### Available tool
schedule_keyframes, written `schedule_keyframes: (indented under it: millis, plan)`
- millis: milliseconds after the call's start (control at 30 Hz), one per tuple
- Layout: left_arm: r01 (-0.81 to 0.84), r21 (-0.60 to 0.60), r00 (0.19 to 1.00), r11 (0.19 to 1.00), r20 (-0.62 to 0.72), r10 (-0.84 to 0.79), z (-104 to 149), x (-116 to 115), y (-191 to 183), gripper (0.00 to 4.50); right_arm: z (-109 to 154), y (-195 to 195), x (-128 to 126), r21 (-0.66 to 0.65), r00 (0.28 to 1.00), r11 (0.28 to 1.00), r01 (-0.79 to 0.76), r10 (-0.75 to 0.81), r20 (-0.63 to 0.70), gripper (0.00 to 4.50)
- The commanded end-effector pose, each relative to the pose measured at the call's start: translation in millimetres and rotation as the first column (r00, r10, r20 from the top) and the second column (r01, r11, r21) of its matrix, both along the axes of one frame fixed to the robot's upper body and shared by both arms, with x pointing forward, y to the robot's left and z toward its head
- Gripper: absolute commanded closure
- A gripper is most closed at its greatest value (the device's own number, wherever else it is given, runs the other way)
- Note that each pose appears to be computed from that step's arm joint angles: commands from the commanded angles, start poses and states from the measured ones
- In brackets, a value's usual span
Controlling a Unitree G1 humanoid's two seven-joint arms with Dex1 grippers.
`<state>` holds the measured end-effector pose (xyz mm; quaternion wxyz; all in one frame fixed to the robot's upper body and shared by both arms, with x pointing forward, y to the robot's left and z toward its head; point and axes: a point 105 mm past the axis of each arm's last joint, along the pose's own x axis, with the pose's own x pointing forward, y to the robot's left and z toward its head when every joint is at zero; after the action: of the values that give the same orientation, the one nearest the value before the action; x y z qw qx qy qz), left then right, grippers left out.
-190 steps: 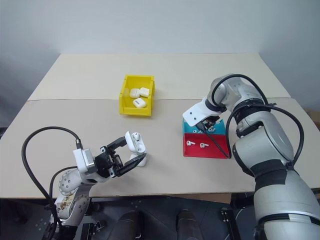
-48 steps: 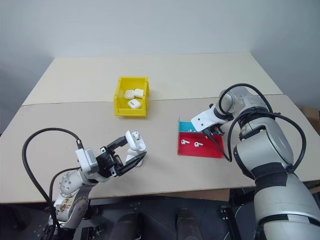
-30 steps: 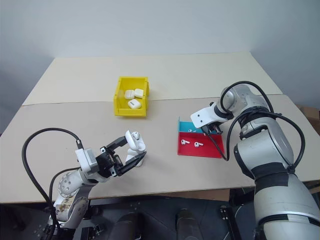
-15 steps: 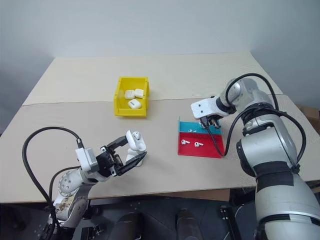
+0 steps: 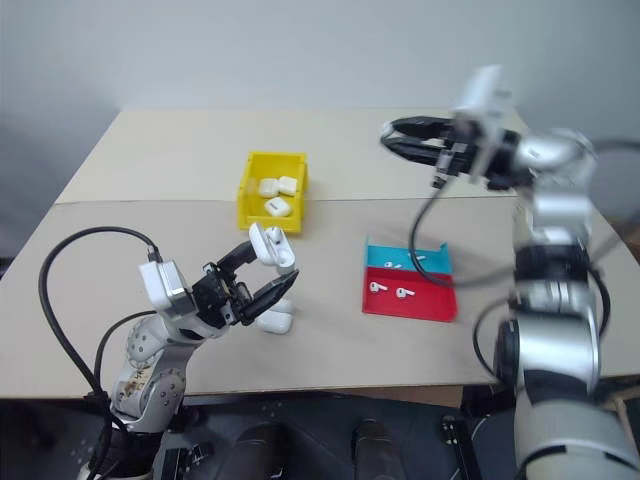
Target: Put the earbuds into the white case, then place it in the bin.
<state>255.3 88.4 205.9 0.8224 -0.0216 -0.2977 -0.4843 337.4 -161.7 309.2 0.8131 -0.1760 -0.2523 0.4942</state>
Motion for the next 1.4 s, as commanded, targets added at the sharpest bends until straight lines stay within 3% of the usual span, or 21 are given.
schedule_keyframes:
  millis: [33,200,300,533,1000,1400]
  plan:
    - [0.080,-0.072,0.996,0.994,0.043,-0.077,24,-8,-10,1.75,12,13,-65,0.177,0.989,0.973,-0.149,0.145,0.037,3.65]
    - [0.184,-0.083,0.983,0.979,0.005,-0.184,28,-13,-12,1.75,1,26,-108,0.347,0.962,0.903,-0.254,0.272,-0.005,3.65]
    - [0.251,-0.061,0.968,0.966,-0.011,-0.252,26,-14,-14,1.75,-2,36,-122,0.344,0.949,0.892,-0.293,0.315,-0.009,3.65]
    - [0.336,-0.013,0.942,0.942,0.020,-0.336,23,-14,-23,1.75,-2,54,-130,0.342,0.919,0.871,-0.352,0.390,-0.048,3.65]
    - [0.314,0.007,0.948,0.949,0.042,-0.314,20,-14,-25,1.75,-26,82,-128,0.246,0.883,0.889,-0.386,0.433,-0.181,3.65]
    - [0.291,0.001,0.955,0.957,0.057,-0.291,20,-14,-25,1.75,-34,89,-123,0.198,0.880,0.899,-0.389,0.427,-0.209,3.65]
